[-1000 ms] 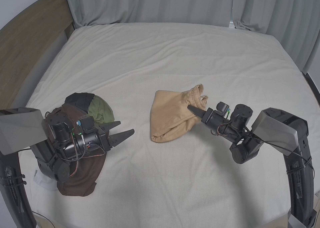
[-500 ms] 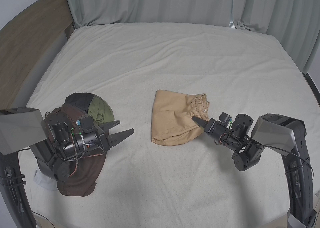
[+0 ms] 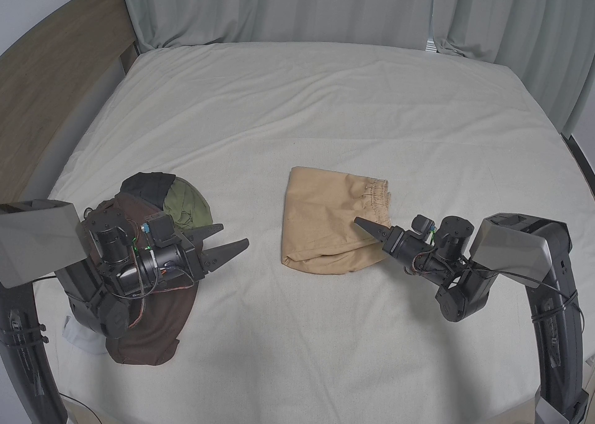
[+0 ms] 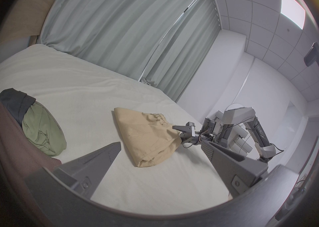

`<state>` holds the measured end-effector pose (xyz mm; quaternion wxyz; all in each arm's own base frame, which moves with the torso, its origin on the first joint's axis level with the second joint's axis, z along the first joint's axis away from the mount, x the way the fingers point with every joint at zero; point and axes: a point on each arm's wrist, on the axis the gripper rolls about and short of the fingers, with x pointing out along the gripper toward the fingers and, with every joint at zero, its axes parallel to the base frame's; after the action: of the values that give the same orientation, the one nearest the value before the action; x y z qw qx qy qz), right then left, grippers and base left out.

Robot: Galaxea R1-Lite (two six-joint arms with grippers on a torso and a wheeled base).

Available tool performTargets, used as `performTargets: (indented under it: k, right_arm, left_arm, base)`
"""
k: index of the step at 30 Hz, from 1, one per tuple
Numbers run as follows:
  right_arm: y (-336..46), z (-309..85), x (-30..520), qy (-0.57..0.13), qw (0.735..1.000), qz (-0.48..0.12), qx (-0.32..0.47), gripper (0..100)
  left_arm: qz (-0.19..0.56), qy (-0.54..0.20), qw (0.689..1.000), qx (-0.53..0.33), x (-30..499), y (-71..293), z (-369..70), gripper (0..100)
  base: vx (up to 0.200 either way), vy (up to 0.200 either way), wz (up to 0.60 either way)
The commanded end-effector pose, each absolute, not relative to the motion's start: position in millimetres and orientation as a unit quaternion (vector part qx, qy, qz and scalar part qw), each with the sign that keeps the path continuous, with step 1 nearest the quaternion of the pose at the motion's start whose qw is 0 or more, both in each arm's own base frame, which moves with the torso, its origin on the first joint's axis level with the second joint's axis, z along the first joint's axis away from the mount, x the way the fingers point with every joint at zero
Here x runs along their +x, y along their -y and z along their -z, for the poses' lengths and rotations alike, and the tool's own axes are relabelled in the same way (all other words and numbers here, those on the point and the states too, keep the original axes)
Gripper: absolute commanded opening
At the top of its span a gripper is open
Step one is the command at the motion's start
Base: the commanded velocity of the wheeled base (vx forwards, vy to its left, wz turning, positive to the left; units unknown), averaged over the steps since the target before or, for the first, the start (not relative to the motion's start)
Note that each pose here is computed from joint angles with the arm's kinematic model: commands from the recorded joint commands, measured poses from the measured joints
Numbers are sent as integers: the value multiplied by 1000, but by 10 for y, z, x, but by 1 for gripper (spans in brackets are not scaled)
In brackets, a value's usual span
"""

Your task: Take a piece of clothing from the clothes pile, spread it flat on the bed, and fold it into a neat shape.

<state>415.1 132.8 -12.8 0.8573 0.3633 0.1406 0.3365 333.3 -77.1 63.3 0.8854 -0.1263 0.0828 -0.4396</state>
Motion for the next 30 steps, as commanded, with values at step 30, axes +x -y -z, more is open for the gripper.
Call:
performTargets:
  k: [30]
  right_arm:
    - [-1714, -692, 3407, -142, 830, -421, 336, 100]
  left_arm:
    - [440, -82, 885, -126, 3331, 775, -640, 100]
  base:
    - [0, 0, 0]
